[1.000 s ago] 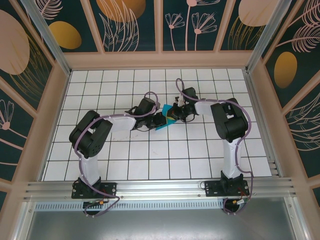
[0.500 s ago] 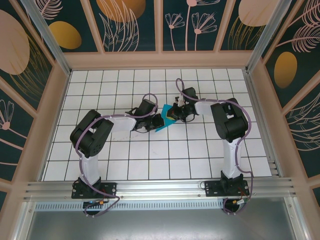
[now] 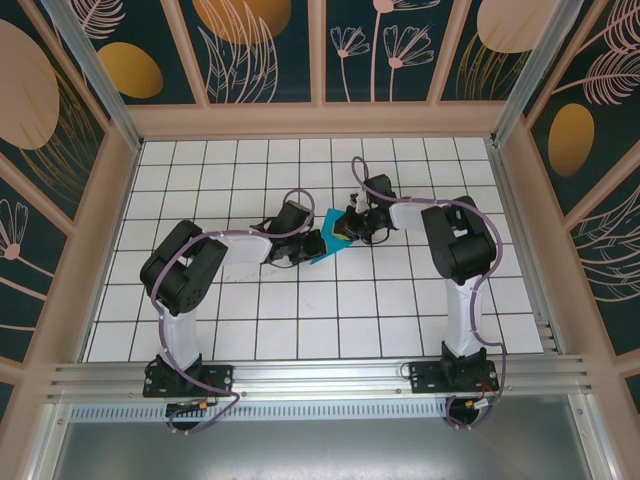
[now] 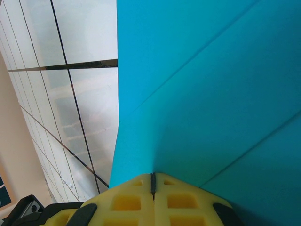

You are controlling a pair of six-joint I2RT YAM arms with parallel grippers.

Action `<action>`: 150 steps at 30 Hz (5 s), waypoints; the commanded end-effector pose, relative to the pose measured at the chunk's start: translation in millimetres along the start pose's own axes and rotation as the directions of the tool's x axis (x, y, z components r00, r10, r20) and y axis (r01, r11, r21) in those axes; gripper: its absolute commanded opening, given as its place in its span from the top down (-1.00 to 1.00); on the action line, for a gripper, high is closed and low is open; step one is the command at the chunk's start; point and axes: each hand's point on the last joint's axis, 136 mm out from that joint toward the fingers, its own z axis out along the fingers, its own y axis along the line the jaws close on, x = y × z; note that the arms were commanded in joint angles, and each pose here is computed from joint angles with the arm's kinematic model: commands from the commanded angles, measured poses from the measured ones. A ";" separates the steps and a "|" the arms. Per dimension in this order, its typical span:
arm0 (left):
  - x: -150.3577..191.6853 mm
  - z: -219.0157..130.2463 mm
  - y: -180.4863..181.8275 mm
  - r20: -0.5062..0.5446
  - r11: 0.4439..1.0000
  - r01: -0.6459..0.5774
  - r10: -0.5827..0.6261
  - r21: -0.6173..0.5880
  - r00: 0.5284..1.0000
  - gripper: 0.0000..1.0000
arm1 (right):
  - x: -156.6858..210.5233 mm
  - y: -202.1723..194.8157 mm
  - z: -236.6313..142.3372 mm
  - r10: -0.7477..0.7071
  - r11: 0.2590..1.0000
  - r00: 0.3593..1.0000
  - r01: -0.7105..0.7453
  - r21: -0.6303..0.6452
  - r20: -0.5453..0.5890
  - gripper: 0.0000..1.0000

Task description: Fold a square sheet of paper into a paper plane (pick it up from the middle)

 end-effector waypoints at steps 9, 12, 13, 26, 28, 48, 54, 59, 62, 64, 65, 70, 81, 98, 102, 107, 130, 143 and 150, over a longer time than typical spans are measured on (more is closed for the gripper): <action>31.5 -0.4 39.1 -0.072 0.995 0.013 -0.020 -0.099 0.997 0.87 | 17.1 -75.6 12.4 0.124 0.964 0.992 -0.118 0.239 -0.010 0.99; 36.2 -4.5 41.1 -0.080 0.995 0.017 -0.025 -0.100 0.996 0.87 | 18.2 -76.4 12.2 0.125 0.963 0.992 -0.118 0.243 -0.013 1.00; 37.6 -5.5 42.6 -0.082 0.995 0.019 -0.027 -0.102 0.996 0.87 | 17.7 -75.6 11.8 0.124 0.963 0.992 -0.118 0.242 -0.011 1.00; 62.4 -17.5 53.8 -0.151 0.993 -0.011 -0.006 -0.114 0.988 0.90 | 17.7 -80.4 10.3 0.127 0.960 0.992 -0.120 0.253 -0.012 1.00; 64.2 -19.8 56.0 -0.157 0.992 -0.015 -0.004 -0.123 0.988 0.90 | 18.0 -79.9 10.2 0.126 0.960 0.992 -0.118 0.253 -0.012 0.99; 60.8 -37.7 60.0 -0.139 0.982 -0.082 0.058 -0.172 0.989 0.94 | 19.1 -82.5 8.0 0.127 0.958 0.992 -0.120 0.259 -0.010 1.00; 32.8 -46.9 19.1 -0.039 0.992 -0.119 0.117 -0.052 0.992 0.98 | 17.9 -81.6 8.1 0.126 0.960 0.992 -0.120 0.252 -0.006 1.00; 13.1 -55.1 -12.2 0.035 0.989 -0.144 0.143 0.036 0.989 0.98 | 18.3 -82.0 8.8 0.128 0.961 0.992 -0.123 0.249 -0.006 1.00; 1.0 -54.1 -27.5 0.080 0.987 -0.130 0.123 0.090 0.989 0.97 | 18.4 -81.7 9.0 0.128 0.961 0.992 -0.122 0.248 -0.005 0.99; -3.4 -43.5 -29.1 0.078 0.988 -0.116 0.109 0.099 0.991 0.97 | 18.3 -81.4 9.2 0.128 0.961 0.992 -0.122 0.247 -0.005 1.00; -5.4 -39.3 -28.7 0.076 0.989 -0.108 0.101 0.100 0.992 0.97 | 18.3 -81.7 9.1 0.129 0.961 0.992 -0.123 0.247 -0.006 1.00; -1.4 -21.2 -15.9 0.039 0.994 -0.087 0.084 0.062 0.996 0.99 | 17.9 -79.5 9.2 0.126 0.963 0.992 -0.121 0.242 -0.006 0.99; 17.8 -10.6 29.7 -0.004 0.995 -0.057 0.057 -0.076 0.998 1.00 | 12.3 -72.1 8.0 0.108 0.968 0.994 -0.104 0.228 -0.006 0.99; 40.9 -10.1 53.9 -0.034 0.997 -0.003 0.000 -0.080 0.999 1.00 | -2.3 56.5 -33.7 -0.301 0.941 0.950 0.310 -0.133 0.082 0.84; 40.1 -10.0 52.8 -0.034 0.997 -0.002 0.000 -0.076 0.999 1.00 | 21.6 51.8 -18.1 -0.288 0.949 0.957 0.288 -0.127 0.017 0.85; 40.4 -9.3 52.2 -0.036 0.997 0.001 -0.004 -0.072 0.999 1.00 | 37.1 37.6 -2.4 -0.247 0.964 0.968 0.241 -0.109 -0.038 0.89; 19.4 -20.9 4.5 0.002 0.996 -0.033 0.033 0.079 0.999 1.00 | 45.4 -9.5 21.9 -0.166 0.983 0.980 0.173 0.060 -0.113 0.91; 14.0 -10.3 19.2 0.011 1.000 -0.021 0.021 0.000 1.000 1.00 | 45.1 3.1 18.2 -0.181 0.983 0.978 0.184 0.013 -0.106 0.92; 25.3 -5.0 40.2 -0.027 0.997 0.011 -0.013 -0.077 1.000 1.00 | 40.5 30.4 7.7 -0.244 0.969 0.968 0.240 -0.056 -0.068 0.88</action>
